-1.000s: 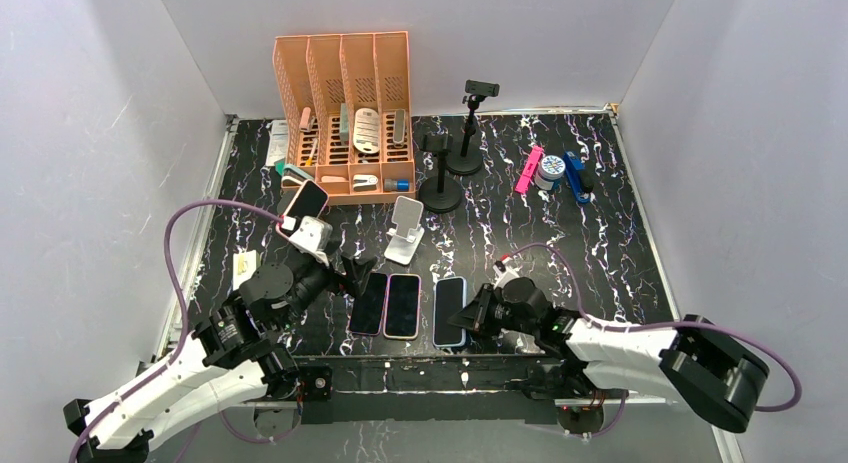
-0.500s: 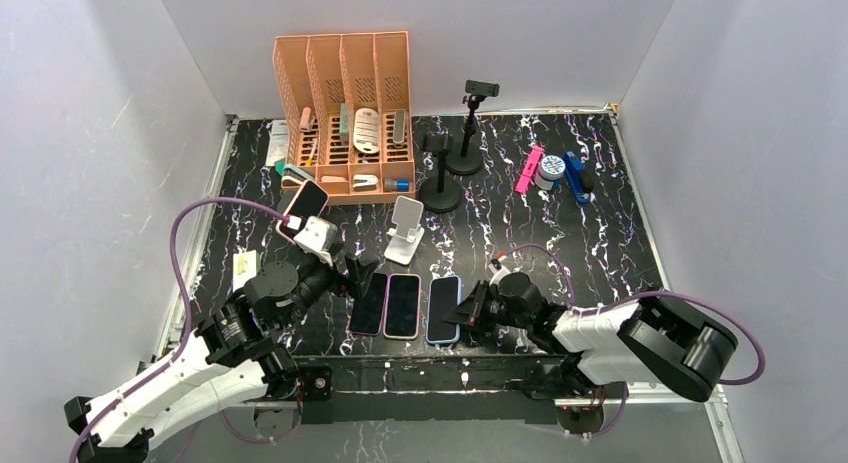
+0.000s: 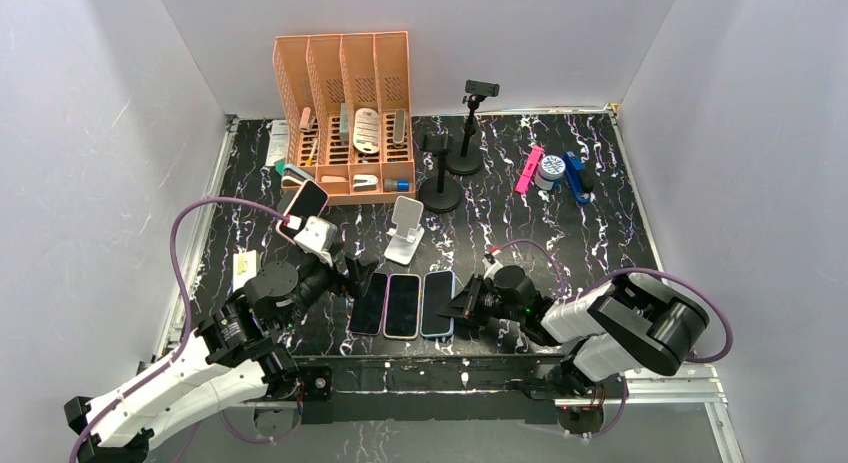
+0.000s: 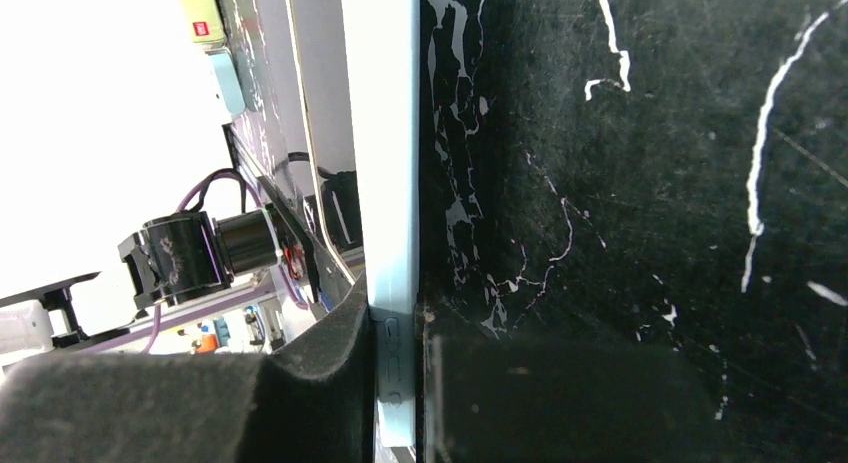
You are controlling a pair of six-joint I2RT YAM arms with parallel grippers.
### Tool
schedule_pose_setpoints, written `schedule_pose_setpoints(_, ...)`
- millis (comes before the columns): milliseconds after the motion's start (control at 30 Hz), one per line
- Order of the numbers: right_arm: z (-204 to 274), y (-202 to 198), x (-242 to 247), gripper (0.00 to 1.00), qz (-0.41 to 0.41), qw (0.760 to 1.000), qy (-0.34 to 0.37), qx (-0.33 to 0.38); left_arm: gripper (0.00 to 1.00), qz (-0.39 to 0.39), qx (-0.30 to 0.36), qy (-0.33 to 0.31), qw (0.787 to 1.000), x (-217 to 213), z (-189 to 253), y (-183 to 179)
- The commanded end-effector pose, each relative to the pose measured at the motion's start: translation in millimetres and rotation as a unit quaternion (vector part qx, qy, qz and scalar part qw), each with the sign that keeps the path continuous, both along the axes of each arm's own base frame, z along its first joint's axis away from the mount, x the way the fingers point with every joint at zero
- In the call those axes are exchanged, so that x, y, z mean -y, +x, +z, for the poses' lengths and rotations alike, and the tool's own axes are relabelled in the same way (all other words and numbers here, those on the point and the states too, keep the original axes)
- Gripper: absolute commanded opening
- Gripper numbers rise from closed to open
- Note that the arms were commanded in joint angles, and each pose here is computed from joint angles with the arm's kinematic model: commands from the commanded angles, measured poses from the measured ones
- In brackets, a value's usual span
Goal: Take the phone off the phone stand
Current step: Place the phone at the center of the board.
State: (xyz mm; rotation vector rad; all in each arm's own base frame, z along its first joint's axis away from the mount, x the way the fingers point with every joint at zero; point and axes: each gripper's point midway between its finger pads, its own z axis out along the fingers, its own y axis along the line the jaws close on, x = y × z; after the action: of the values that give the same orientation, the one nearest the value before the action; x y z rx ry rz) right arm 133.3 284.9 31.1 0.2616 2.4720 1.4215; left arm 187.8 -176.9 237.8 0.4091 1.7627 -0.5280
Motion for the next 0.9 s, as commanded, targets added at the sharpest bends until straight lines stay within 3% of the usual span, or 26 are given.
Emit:
schedule_pose_setpoints(0, 10, 12, -7, 0.15, -0.007, 1.000, 0.014, 0.020, 0.78, 0.007, 0.001, 0.007, 1.000, -4, -2, 1)
schedule_pose_setpoints(133, 5, 9, 0, 0.36, -0.010, 1.000, -0.002, 0.021, 0.78, 0.009, 0.002, 0.004, 1.000, -5, -1, 1)
schedule_pose_setpoints(300, 3, 10, 7, 0.48, -0.019, 0.999, -0.022, 0.027, 0.78, 0.008, 0.002, 0.003, 1.000, -5, -1, 1)
schedule_pose_setpoints(867, -5, 1, 22, 0.52, -0.012, 0.998, -0.056, 0.028, 0.78, 0.009, 0.001, 0.003, 1.000, -5, -1, 1)
